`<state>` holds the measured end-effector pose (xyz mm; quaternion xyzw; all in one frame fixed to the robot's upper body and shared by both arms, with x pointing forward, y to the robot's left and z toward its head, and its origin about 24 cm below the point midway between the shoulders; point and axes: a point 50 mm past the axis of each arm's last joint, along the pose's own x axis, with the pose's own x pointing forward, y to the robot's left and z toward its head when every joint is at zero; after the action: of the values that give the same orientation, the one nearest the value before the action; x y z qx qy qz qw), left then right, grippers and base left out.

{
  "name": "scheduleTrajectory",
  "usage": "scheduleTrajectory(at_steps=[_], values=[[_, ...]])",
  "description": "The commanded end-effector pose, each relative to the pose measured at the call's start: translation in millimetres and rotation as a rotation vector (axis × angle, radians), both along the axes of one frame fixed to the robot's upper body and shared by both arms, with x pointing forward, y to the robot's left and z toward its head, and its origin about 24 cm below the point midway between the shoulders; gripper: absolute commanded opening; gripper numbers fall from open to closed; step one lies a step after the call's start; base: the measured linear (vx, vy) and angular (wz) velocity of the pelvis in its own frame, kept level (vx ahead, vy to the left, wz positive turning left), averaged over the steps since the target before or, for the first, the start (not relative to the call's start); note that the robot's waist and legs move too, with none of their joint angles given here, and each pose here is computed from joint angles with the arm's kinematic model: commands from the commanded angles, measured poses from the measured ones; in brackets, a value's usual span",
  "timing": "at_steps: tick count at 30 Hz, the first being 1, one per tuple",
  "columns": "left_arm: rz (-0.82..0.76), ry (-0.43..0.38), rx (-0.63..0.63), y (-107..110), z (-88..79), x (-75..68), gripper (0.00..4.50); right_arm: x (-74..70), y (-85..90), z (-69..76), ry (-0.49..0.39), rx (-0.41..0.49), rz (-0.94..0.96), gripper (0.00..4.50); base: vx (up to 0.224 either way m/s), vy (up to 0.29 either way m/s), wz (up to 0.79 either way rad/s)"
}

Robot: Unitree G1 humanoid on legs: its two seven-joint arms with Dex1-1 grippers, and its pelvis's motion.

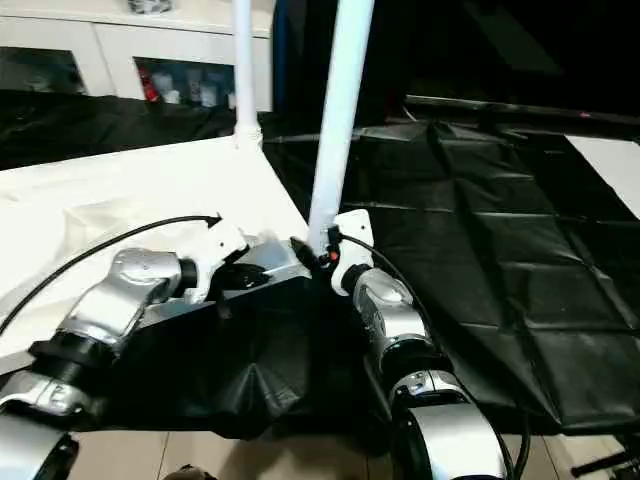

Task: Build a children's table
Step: Rotate leg to tighten

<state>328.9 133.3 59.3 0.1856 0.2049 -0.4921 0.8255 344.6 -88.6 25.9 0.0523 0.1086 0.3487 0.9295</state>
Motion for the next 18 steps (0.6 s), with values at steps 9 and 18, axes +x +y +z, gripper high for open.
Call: scheduleTrajectory(at_steps=[9,18], values=[[-0.239,-0.025,-0.075,-4,16.2,-9.7,0.00,-21.1,-0.9,1.8,0.030,-0.016,0.520,3.74,0.000,0.000,0.00],[-0.307,0.036,-0.066,7,13.6,-17.3,0.00,-28.8,-13.4,0.4,0.073,-0.036,0.662,3.51,0.000,0.000,0.00]])
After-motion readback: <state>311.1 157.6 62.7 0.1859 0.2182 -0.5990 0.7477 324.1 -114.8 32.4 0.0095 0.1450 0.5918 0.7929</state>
